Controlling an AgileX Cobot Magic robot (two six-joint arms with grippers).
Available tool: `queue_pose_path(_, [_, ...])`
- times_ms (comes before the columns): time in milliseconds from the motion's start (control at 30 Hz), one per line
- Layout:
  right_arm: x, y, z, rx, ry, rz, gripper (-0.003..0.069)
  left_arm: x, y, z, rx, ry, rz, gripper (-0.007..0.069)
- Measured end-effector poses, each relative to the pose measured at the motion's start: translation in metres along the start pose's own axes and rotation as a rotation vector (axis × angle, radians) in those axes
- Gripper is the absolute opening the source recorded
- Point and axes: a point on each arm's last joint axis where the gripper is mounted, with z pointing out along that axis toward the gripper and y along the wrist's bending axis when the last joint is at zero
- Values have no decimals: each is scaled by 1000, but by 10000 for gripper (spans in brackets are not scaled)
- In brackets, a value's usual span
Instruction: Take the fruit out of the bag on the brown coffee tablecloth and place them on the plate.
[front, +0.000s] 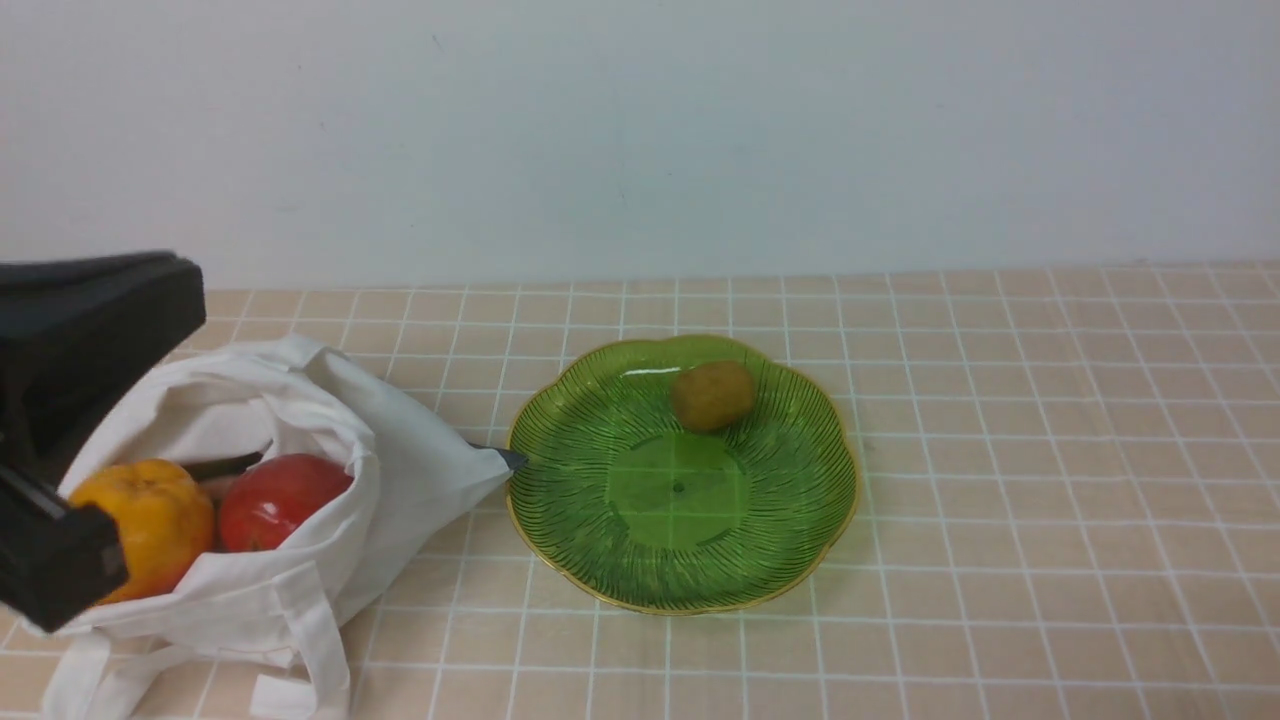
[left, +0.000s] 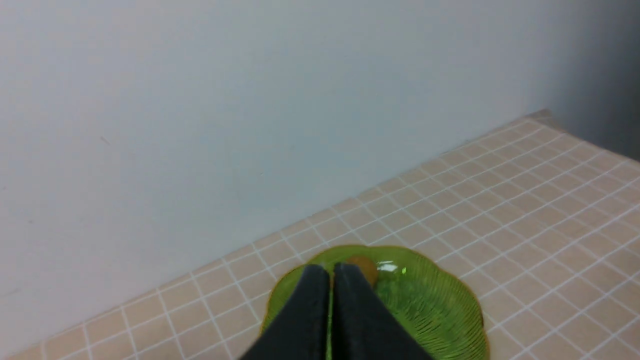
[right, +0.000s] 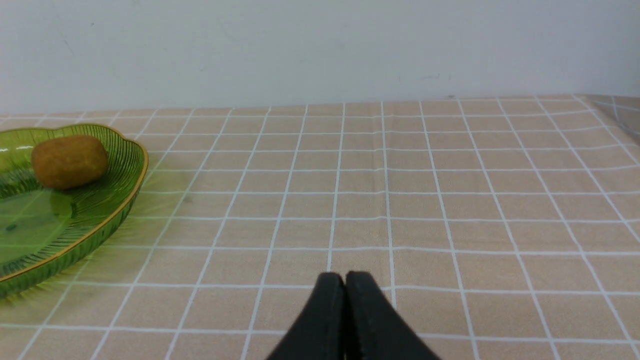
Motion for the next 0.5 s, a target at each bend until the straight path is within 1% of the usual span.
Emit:
queue_pose_path(100, [0, 0, 0, 0, 0, 0, -14, 35, 2, -8, -58, -25, -31, -8])
queue_pose_path(200, [0, 0, 0, 0, 0, 0, -14, 80, 5, -15, -154, -57, -63, -8])
queue_pose_path(233, [0, 0, 0, 0, 0, 0, -14, 96, 8, -17, -201, -68, -71, -8])
queue_pose_path(300, [0, 0, 0, 0, 0, 0, -14, 119, 9, -17, -254, -61, -82, -8])
queue_pose_path(333, [0, 0, 0, 0, 0, 0, -14, 144, 10, -19, -302, -52, -91, -8])
queue_pose_path(367, [0, 0, 0, 0, 0, 0, -14, 155, 10, -20, -331, -47, -97, -8])
queue_pose_path(467, [0, 0, 0, 0, 0, 0, -14, 192, 8, -22, -387, -23, -109, -8])
queue_pose_path(500, [0, 0, 0, 0, 0, 0, -14, 195, 8, -23, -393, -21, -111, -8])
